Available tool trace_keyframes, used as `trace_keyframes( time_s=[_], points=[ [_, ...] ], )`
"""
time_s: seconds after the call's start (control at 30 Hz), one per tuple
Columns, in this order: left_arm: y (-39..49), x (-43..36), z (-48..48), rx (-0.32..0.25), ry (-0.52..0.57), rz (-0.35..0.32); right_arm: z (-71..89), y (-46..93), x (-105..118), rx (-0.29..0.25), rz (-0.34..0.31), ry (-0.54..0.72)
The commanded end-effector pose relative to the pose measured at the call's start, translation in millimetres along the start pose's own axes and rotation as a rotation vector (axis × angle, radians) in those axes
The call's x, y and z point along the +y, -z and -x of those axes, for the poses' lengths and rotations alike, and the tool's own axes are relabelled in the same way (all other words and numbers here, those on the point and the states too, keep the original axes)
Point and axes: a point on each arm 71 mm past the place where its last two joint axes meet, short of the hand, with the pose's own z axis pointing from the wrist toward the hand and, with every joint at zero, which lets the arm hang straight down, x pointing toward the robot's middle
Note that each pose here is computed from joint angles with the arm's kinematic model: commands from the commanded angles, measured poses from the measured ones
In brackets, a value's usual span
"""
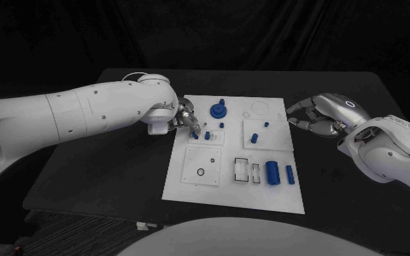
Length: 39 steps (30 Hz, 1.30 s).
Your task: Assemble the parts on the task board
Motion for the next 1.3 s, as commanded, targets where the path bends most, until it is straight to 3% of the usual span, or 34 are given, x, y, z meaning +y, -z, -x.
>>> trace_keyframes(
  time_s=[0.03,1.3],
  points=[
    [-1.2,0.0,-3.1,0.009,-0.001,-0.006,-0.8,0.4,-0.1,-0.003,-0.004,0.001],
    [-3.4,7.1,-6.6,0.019,0.004,0.027,-2.4,1.5,-1.1,0.011,-0.011,0.001]
  ],
)
